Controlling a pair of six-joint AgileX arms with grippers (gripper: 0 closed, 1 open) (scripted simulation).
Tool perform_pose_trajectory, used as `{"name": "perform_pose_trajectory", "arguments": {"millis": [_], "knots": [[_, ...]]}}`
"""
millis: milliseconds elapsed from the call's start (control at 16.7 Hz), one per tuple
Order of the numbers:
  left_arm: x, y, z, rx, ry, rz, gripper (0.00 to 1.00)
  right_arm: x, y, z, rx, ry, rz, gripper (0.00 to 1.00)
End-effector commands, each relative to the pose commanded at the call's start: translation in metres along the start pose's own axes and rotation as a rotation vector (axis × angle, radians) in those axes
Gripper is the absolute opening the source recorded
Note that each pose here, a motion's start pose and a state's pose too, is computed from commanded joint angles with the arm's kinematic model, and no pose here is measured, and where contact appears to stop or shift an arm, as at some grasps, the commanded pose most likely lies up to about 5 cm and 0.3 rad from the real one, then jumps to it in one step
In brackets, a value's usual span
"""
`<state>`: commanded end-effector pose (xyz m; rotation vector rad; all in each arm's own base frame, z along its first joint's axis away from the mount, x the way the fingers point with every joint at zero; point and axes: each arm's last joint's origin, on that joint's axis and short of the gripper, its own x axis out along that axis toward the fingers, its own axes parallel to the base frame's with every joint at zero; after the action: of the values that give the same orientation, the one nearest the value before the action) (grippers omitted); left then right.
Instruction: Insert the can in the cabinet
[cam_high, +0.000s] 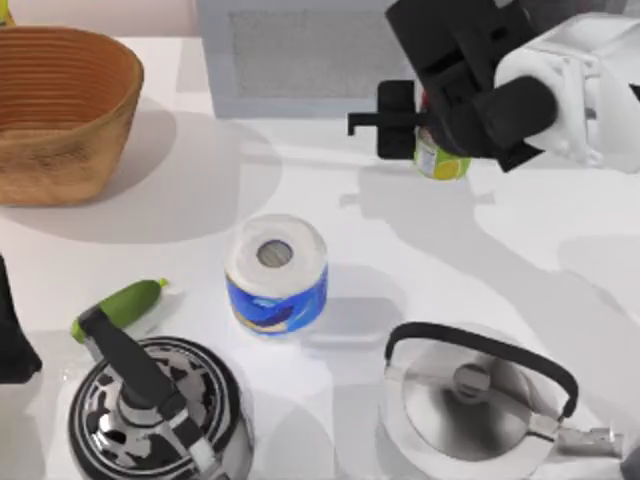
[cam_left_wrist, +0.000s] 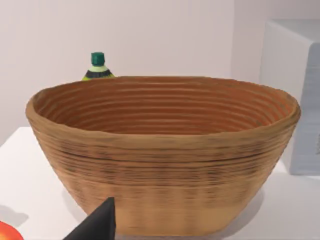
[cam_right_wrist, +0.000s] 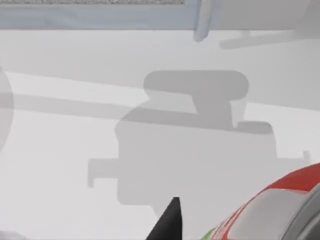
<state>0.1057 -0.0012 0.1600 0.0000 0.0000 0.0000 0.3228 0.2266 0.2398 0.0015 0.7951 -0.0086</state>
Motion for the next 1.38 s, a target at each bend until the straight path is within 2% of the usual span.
{"name": "perform_pose_trajectory", "arguments": {"millis": [540, 720, 960, 1140, 1380], "knots": [[0.0, 0.0, 0.0, 0.0, 0.0, 0.0, 1.0, -0.01, -0.009, 0.009, 0.015, -0.02, 0.014, 0.0], [0.0, 0.0, 0.0, 0.0, 0.0, 0.0, 1.0, -0.032, -0.042, 0.028, 0.064, -0.11, 0.058, 0.0], [0.0, 0.0, 0.0, 0.0, 0.0, 0.0, 1.0, -0.089, -0.112, 0.041, 0.132, -0.323, 0.111, 0.0], [0.0, 0.0, 0.0, 0.0, 0.0, 0.0, 1.0, -0.133, -0.165, 0.018, 0.146, -0.497, 0.112, 0.0], [0.0, 0.0, 0.0, 0.0, 0.0, 0.0, 1.0, -0.164, -0.208, -0.052, 0.114, -0.672, 0.077, 0.0]]}}
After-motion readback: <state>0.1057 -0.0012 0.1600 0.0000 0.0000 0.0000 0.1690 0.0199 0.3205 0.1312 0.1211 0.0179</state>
